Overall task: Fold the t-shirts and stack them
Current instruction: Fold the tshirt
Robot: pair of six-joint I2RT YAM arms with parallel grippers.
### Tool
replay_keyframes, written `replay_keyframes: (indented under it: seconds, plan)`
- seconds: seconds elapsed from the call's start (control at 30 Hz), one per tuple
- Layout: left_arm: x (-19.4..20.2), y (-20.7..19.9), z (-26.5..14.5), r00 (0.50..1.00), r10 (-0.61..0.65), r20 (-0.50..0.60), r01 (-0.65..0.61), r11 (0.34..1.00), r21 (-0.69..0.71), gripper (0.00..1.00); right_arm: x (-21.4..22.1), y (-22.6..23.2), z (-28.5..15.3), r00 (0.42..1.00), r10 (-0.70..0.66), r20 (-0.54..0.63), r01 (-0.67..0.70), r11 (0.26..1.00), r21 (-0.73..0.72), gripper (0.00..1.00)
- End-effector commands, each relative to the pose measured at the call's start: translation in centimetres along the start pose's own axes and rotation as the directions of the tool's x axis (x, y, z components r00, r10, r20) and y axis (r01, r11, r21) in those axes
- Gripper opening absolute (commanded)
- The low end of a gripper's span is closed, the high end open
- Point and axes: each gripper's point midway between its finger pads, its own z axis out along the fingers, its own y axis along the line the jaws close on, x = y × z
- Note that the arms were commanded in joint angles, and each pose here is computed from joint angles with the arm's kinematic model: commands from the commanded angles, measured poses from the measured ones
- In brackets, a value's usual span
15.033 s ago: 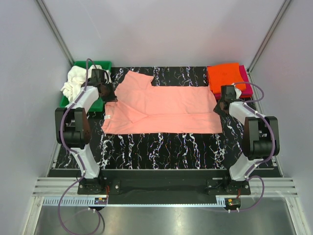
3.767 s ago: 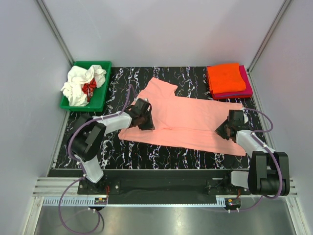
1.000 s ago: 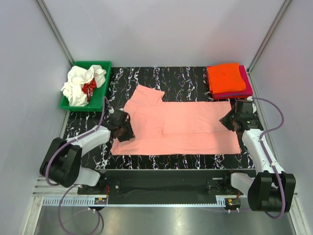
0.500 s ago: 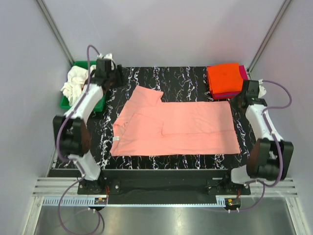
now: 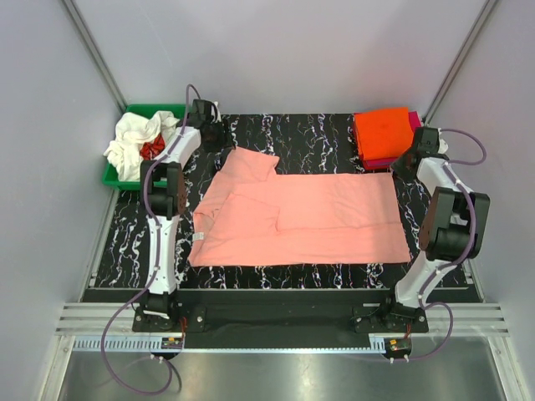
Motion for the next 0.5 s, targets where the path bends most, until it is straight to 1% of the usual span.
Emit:
replay_keyframes:
  seconds: [0.0,0.07,0.1,0.17,0.2,0.27,0.3,0.33,0.4,0.47]
  plan:
    - [-3.7,-2.2,-1.6,0.996,0.003,0.084,-0.011,0.995,0.094,0.63,-2.0,1.1,2.4,0.999,0.015,0.039,-0.013,0.999,-0.049,0.39]
    - [-2.7,-2.1,-0.7,0.998,-0.001,0.058,-0.005,0.994,0.107,0.63,-1.8,1.4,3.4,0.999,-0.011,0.035,0.013,0.998,-0.069,0.39]
    - [-2.3,-2.0,-0.3,0.999,-0.003,0.047,-0.002,0.994,0.111,0.63,-1.1,1.0,4.4,1.000,-0.024,0.014,0.024,0.998,-0.057,0.39]
    - [-1.4,-1.8,0.4,1.000,0.000,0.023,-0.003,0.992,0.122,0.63,-1.2,0.9,5.2,0.998,-0.056,0.019,0.057,0.996,-0.062,0.39]
    - [-0.9,-1.7,0.7,1.000,-0.004,0.007,0.003,0.992,0.125,0.63,-0.6,0.6,6.1,0.997,-0.077,0.003,0.077,0.995,-0.058,0.40]
    - [0.0,-1.3,1.5,1.000,-0.009,-0.019,0.012,0.992,0.129,0.64,-0.9,1.1,6.5,0.991,-0.135,-0.006,0.134,0.986,-0.099,0.43]
    - [0.2,-1.4,1.7,1.000,-0.008,-0.025,0.011,0.990,0.140,0.63,-1.0,0.9,6.7,0.989,-0.149,-0.005,0.148,0.984,-0.095,0.43]
    - [0.8,-1.7,2.2,0.999,-0.006,-0.042,0.013,0.986,0.166,0.63,-1.1,0.5,6.6,0.988,-0.156,-0.008,0.155,0.984,-0.086,0.45]
    - [1.4,-1.7,2.7,0.998,-0.014,-0.058,0.024,0.983,0.180,0.63,-1.4,0.0,6.6,0.990,-0.134,-0.043,0.128,0.985,-0.116,0.45]
    - [1.3,-1.8,2.7,0.998,-0.019,-0.056,0.029,0.984,0.178,0.63,-1.5,-0.2,6.5,0.991,-0.115,-0.075,0.104,0.985,-0.137,0.47]
